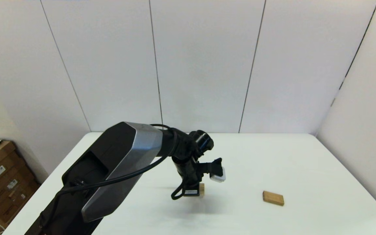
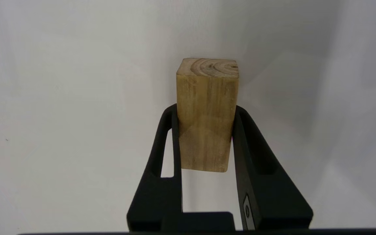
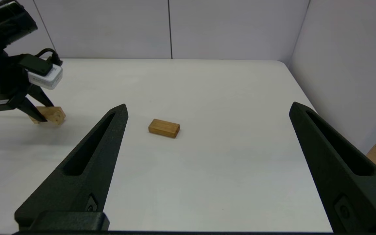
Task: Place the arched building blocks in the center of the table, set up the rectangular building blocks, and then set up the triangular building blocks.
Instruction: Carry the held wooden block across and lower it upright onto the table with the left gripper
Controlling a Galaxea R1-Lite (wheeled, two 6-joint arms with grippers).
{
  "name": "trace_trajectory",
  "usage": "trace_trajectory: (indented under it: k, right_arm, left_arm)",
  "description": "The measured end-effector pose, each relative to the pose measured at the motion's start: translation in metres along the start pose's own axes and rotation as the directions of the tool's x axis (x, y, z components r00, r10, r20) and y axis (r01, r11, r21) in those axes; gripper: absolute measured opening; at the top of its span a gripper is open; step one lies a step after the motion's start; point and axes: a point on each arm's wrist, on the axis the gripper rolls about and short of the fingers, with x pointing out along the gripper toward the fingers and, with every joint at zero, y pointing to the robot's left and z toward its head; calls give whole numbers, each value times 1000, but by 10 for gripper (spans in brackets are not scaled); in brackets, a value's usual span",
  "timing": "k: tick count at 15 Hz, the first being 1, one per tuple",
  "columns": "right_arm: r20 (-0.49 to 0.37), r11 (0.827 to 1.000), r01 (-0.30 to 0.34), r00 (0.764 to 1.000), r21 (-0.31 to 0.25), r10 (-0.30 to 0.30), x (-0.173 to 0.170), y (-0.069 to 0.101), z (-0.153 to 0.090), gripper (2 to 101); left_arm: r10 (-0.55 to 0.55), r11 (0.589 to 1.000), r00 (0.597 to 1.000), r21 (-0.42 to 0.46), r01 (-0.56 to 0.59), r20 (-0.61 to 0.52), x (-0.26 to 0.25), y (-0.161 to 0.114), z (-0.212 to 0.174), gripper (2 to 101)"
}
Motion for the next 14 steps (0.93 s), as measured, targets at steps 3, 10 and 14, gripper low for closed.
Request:
trace_trajectory:
  k: [3,10,14]
  right_arm:
    - [0,1000,0,1000,0,0,0,0,0,980]
    - [0,1000,0,1000,0,0,0,0,0,980]
    - [0,1000,0,1000,0,0,0,0,0,980]
  left_arm:
    - [18,1000,1000,6,-18,-2,3,-1,4,266]
    - [27,1000,999,-2,-27,-18,7,-3,5,266]
    - [43,999,999,3,-43,-28,8,-3,7,266]
